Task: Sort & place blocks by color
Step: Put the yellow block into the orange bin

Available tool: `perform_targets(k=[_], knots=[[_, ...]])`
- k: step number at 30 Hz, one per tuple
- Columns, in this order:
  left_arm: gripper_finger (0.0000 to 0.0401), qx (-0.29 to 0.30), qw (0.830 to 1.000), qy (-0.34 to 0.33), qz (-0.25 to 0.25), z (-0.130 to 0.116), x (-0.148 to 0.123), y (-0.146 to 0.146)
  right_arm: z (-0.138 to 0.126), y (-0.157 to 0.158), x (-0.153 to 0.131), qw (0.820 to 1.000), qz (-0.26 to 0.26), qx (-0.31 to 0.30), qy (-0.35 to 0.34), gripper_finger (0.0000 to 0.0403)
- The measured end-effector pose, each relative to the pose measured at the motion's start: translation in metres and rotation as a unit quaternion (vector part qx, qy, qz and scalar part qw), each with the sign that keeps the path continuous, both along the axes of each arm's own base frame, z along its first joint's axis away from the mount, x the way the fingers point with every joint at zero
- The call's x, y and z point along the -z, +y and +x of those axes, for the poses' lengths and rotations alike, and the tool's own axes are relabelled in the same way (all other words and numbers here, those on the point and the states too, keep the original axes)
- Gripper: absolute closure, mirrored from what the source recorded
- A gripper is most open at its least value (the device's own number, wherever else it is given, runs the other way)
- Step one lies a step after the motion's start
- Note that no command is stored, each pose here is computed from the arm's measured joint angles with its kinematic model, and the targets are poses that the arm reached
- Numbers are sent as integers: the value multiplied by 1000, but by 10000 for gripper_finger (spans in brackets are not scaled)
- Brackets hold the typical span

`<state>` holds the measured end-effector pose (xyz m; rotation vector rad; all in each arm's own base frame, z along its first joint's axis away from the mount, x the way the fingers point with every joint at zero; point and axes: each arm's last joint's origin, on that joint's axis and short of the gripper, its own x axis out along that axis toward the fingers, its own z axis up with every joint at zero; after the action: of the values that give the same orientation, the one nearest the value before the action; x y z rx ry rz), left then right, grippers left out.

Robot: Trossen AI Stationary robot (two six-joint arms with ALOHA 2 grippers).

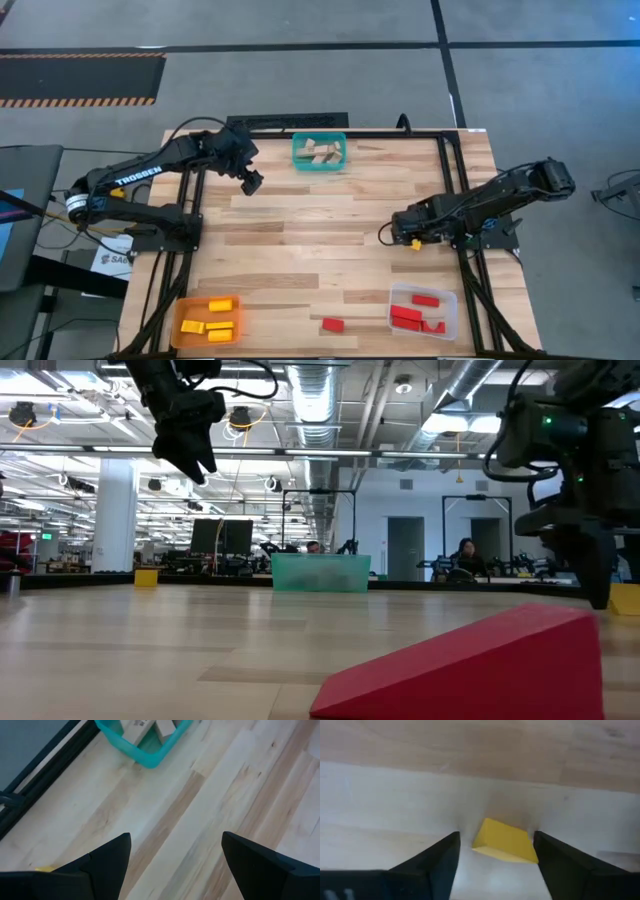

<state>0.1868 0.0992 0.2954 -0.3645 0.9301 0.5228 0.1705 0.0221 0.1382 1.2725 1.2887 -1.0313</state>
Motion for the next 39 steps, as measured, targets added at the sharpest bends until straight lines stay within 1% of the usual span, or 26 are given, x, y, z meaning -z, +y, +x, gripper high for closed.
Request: perform_targets(k=[3,9,11,13,14,16,17,18,19,21,24,26,27,30,32,33,36,38,39], knots=[[102,-4,1000,0,1,-1,0,2,0,0,0,1000,-8,0,0,165],[102,-5,1000,-1,3,-2,0,5,2,-1,-1,999,-29,-4,-14,278],[102,-5,1000,-2,3,-2,0,5,7,-1,-3,998,-39,-16,-35,281],[102,-3,1000,-1,2,-2,0,5,19,0,-10,995,-50,-37,-82,281],[102,1,1000,1,0,-3,0,5,29,0,-18,990,-59,-51,-121,281],[102,8,1000,12,-10,-5,2,3,50,1,-38,970,-84,-84,-210,281],[102,8,1000,21,-15,-6,3,2,60,2,-49,957,-101,-105,-252,281],[102,8,999,33,-22,-8,4,1,70,3,-61,938,-122,-128,-298,281],[102,8,999,45,-29,-10,5,0,81,3,-73,914,-147,-151,-346,281],[102,8,997,68,-42,-14,8,-2,104,5,-95,858,-200,-198,-430,281],[102,6,994,94,-57,-19,10,-5,137,8,-115,778,-274,-272,-496,281],[102,6,992,110,-67,-22,11,-7,160,12,-118,730,-311,-317,-520,281],[102,5,990,120,-71,-24,12,-8,173,14,-118,705,-321,-341,-533,281],[102,23,985,153,-79,-29,13,-10,214,23,-112,625,-332,-410,-575,281],[102,39,981,172,-83,-32,14,-13,242,31,-107,573,-330,-443,-605,281],[102,47,980,175,-85,-34,13,-14,256,34,-103,550,-328,-456,-618,281],[102,57,983,161,-74,-41,8,-18,295,46,-90,490,-300,-500,-648,281],[102,56,986,133,-80,-47,2,-22,317,52,-82,453,-265,-520,-674,281],[102,54,988,117,-84,-50,-2,-25,327,54,-79,440,-251,-527,-683,281]])
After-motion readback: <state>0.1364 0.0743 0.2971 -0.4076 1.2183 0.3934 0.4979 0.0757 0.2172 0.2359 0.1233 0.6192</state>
